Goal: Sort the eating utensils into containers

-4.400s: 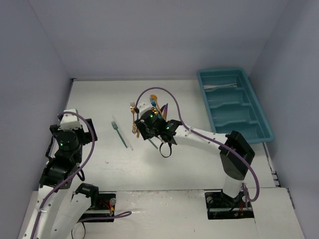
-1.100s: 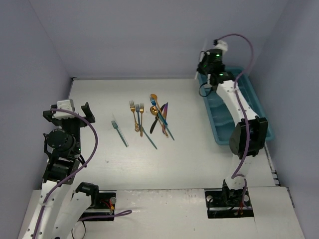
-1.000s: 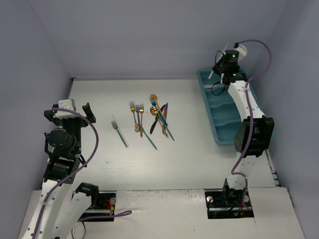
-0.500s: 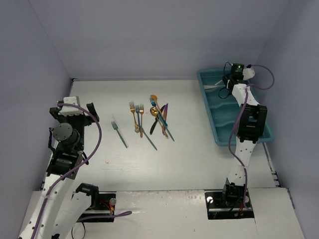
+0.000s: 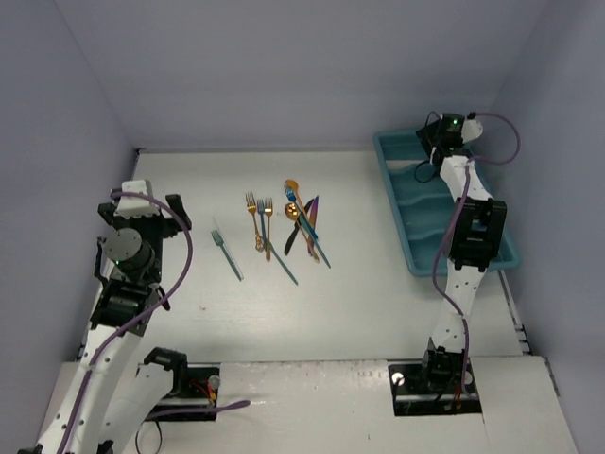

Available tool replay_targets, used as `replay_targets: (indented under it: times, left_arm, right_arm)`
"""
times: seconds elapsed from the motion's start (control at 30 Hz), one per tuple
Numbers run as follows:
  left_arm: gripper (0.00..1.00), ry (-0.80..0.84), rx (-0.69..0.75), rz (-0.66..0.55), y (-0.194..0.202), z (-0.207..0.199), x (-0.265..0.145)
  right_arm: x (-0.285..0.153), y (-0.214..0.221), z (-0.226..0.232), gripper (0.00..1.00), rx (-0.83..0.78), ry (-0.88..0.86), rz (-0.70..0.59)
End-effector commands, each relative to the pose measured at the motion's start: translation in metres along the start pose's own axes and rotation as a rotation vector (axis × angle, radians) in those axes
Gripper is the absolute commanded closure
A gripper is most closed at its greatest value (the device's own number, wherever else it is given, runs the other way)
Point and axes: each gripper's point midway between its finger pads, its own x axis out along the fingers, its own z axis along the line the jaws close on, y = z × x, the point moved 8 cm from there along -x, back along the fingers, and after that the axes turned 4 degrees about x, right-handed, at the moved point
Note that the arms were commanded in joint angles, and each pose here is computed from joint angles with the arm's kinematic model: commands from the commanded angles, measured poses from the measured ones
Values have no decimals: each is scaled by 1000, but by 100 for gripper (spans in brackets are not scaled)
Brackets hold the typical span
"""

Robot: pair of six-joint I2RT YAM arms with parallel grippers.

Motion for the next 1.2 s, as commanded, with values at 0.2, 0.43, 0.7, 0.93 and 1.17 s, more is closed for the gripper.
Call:
replay_targets:
  times: [0.2, 0.43, 0.7, 0.93, 1.17]
  left_arm:
    - [8, 150, -281, 427, 5, -44, 6]
    - [6, 122, -391, 684, 58, -90, 12]
    - [42, 63, -400, 797, 101, -123, 39]
    - [49, 7, -340, 883, 137, -135, 61]
    - [49, -59, -282, 966, 166, -134, 82]
  right_arm:
    - [-180, -39, 57, 50, -247, -279, -43]
    - [-241, -7, 12, 49, -292, -253, 16]
    - [-273, 60, -42, 48, -418, -214, 141]
    - [-283, 84, -86, 48, -480, -187, 223]
    - [-287, 88, -95, 48, -492, -186, 238]
